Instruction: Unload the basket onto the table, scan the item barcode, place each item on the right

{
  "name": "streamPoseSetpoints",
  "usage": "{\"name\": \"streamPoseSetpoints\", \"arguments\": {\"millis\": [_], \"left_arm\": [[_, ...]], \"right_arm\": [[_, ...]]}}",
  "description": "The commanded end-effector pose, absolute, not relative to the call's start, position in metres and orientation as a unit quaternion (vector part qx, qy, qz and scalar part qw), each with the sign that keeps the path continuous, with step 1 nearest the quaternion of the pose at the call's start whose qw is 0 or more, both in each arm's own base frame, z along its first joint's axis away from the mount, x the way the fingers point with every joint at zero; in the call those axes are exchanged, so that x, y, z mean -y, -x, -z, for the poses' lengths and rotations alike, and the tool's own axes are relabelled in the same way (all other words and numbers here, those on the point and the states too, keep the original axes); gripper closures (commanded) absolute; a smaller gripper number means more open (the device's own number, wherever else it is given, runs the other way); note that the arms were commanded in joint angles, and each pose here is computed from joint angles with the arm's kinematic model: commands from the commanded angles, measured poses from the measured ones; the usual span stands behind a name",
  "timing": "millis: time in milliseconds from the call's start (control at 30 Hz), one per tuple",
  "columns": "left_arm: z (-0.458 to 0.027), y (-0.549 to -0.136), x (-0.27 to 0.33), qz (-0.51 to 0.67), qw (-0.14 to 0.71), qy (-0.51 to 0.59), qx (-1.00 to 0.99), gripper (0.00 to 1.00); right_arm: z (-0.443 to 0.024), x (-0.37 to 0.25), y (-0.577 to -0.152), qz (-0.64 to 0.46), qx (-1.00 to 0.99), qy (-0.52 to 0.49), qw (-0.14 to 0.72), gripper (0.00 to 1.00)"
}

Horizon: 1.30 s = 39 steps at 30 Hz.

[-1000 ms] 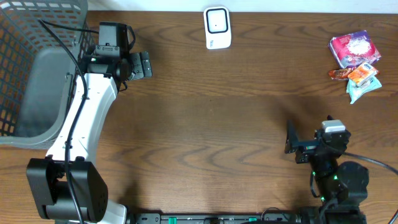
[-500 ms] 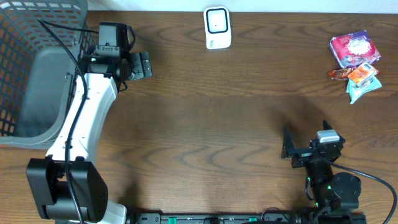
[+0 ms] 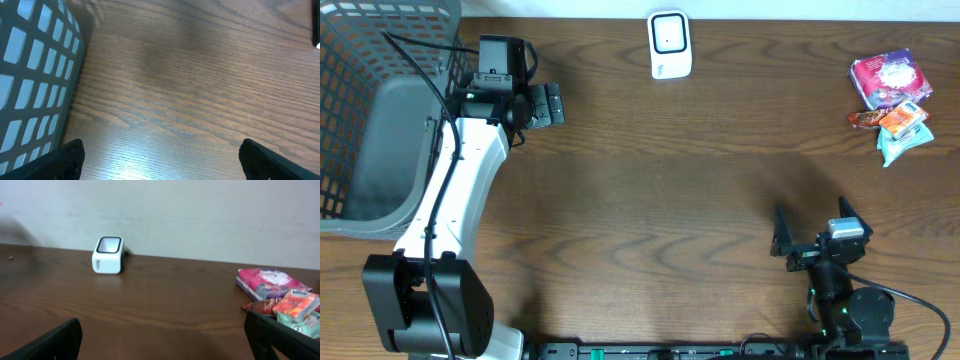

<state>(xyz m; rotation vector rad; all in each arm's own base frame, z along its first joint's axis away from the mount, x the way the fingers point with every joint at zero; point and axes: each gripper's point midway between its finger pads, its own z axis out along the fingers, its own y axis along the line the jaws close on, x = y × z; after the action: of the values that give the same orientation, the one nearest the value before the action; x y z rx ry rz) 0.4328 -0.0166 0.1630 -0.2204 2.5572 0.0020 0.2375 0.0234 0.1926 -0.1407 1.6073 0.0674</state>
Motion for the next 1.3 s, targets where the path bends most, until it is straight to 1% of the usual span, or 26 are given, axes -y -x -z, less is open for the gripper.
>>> {"name": "streamPoseSetpoints", "arguments": {"millis": [0, 600, 833, 1000, 1167, 1267], "left_arm": [[-0.159, -0.432, 0.013, -0.008, 0.278, 0.081, -0.957, 0.02], [-0.159, -0.432, 0.013, -0.008, 0.278, 0.081, -0.957, 0.02], [-0.159, -0.432, 0.013, -0.008, 0.278, 0.081, -0.957, 0.02], [-0.159, -0.432, 0.013, -0.008, 0.278, 0.081, -0.957, 0.02], [-0.159, -0.432, 0.013, -0.008, 0.278, 0.081, -0.957, 0.02], [-0.159, -0.432, 0.013, -0.008, 0.278, 0.081, -0.957, 0.02]], "right_arm": [[-0.185, -0.025, -0.239, -0.027, -0.719, 0.069, 0.691, 0.01], [-0.180, -0.016, -0.245, -0.008, -0.707, 0.048, 0.706, 0.01], [-0.179, -0.005, -0.247, -0.013, -0.701, -0.003, 0.713, 0.01], [-0.176, -0.005, -0.247, -0.012, -0.706, -0.003, 0.708, 0.01], [-0.159, -0.003, -0.246, -0.008, -0.730, -0.006, 0.683, 0.01], [-0.157, -0.003, -0.246, -0.007, -0.732, -0.006, 0.681, 0.01]]}}
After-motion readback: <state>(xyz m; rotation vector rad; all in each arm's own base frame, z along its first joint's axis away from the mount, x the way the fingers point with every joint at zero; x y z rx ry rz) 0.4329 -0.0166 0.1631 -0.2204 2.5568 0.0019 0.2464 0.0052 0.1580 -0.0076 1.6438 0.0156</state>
